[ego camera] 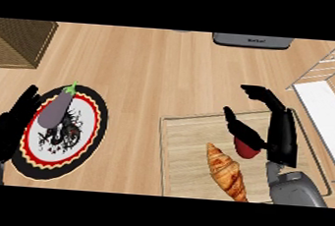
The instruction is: Pick the tomato from the tray and place it in the tiered shelf
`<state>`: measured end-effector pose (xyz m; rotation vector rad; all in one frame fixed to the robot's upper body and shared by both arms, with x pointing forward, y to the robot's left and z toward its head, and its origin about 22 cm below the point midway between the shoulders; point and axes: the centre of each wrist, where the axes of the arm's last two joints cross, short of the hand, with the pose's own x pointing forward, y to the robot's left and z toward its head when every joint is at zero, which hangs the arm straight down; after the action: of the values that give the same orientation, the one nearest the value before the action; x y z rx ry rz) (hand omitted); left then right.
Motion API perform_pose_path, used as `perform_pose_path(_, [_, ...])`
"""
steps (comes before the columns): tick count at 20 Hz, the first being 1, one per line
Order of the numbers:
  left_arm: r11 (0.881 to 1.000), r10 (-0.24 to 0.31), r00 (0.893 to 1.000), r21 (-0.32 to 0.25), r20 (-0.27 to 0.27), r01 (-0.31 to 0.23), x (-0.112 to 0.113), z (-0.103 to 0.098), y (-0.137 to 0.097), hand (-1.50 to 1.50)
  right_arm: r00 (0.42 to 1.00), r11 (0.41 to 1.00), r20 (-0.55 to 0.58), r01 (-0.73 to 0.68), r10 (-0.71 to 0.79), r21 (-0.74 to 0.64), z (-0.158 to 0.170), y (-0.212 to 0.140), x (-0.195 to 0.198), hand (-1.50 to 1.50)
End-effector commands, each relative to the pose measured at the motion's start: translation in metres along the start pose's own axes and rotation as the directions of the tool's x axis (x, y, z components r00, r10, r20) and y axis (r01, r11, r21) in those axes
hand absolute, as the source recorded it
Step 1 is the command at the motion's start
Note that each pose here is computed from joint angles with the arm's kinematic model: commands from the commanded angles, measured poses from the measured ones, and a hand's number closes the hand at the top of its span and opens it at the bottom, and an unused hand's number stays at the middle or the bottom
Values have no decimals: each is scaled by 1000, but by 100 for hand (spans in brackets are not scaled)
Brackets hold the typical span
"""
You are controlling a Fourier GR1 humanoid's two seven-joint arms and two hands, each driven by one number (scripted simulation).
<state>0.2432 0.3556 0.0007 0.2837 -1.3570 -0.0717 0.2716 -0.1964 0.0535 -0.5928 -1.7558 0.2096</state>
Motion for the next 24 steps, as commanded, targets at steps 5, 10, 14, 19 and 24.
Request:
perform_pose_path(5, [999,30,999,14,-37,-30,-3,9,4,0,969,969,-67,-242,238,-44,57,25,24,-150])
perform_pose_path(10, [999,37,998,-3,-41,-37,-8,8,-6,0,836,849,-156,-527,527,44,55,8,34,-150])
perform_pose_path(14, [1000,23,999,3,-48,-23,-11,6,0,0,714,739,-196,-637,673,220,53,9,65,-150])
perform_pose_path(19, [1000,22,999,3,-30,-22,-1,6,-8,0,488,487,-134,-728,862,483,55,10,67,-150])
perform_pose_path(24, [1000,29,999,-5,-26,-29,1,14,-13,0,373,361,-99,-747,923,557,43,19,77,-150])
